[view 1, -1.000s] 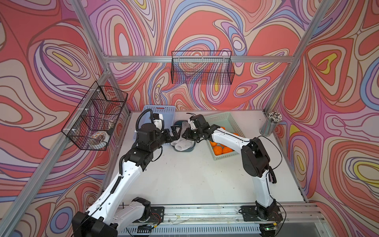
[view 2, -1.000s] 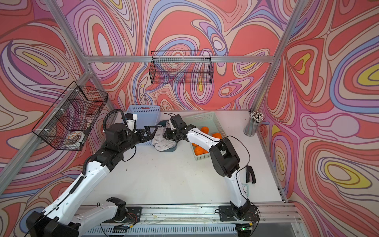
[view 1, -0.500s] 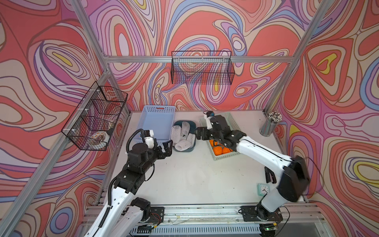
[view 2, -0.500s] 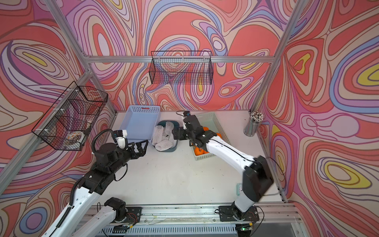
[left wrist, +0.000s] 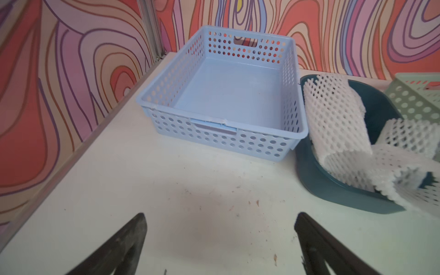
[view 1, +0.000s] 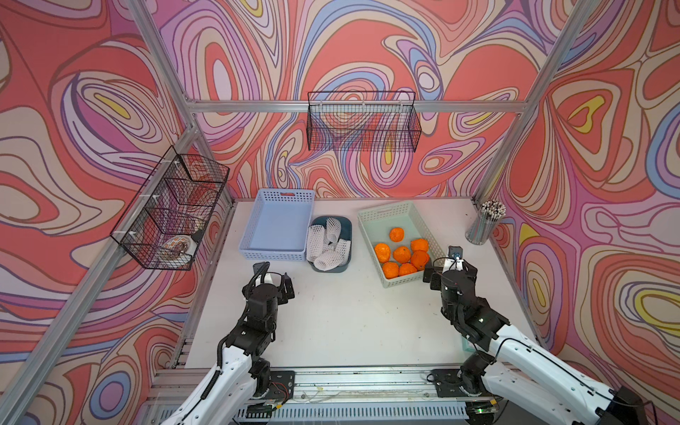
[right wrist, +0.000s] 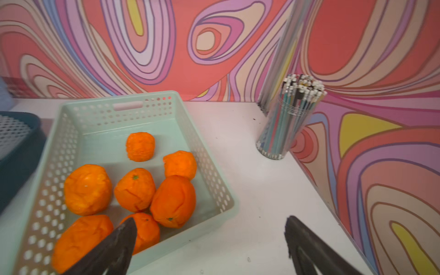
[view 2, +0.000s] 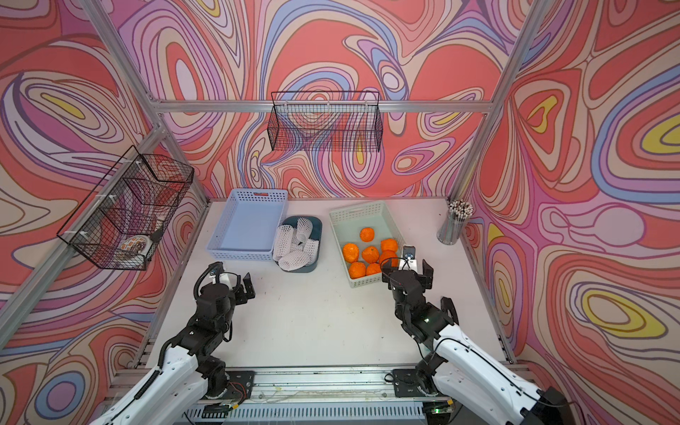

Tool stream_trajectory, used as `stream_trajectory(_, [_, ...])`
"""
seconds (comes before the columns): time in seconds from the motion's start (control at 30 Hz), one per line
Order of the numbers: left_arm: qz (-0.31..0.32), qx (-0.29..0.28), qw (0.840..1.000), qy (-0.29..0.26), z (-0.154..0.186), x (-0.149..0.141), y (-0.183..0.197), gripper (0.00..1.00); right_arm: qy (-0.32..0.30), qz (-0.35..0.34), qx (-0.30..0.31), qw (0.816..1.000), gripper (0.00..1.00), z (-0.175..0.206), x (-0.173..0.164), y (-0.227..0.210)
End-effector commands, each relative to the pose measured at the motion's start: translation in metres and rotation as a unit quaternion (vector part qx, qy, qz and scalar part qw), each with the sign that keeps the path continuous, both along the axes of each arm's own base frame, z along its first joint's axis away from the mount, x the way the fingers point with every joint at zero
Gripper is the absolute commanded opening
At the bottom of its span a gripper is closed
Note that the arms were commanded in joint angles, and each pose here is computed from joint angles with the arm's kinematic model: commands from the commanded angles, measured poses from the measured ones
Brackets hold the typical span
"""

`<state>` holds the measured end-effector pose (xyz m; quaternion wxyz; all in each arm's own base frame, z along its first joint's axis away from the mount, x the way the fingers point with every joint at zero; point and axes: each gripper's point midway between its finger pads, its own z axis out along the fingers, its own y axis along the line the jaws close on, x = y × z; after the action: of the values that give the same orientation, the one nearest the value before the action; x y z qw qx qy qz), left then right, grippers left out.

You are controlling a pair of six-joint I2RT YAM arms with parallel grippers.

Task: Remove foam nets from oranges
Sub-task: Reset both arms

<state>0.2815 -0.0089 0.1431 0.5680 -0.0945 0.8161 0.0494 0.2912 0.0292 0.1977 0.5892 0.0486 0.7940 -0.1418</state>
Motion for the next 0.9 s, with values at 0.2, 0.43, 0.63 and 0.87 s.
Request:
stream_trajectory(0.2, [0.013,0.022,0.997,-0.067,0.002,0.026,0.02,1.0,-0.023,-0.026,0.037,0.999,0.98,-0.036,0.028,-0.034])
stream_trajectory(0.43, [-0.012,-0.023,0.996,-0.083,-0.016,0.055,0.021,1.0,-0.065,-0.005,0.01,0.998,0.98,-0.054,0.047,-0.026])
stream_trajectory(0.63, [-0.061,-0.044,0.997,-0.024,-0.028,0.082,0.006,1.0,-0.1,0.014,-0.017,0.995,0.98,-0.052,0.071,-0.017])
stream_trajectory(0.87, [-0.058,-0.047,0.994,-0.077,-0.019,0.065,0.011,1.0,-0.134,0.011,-0.036,0.99,0.98,-0.059,0.085,-0.017])
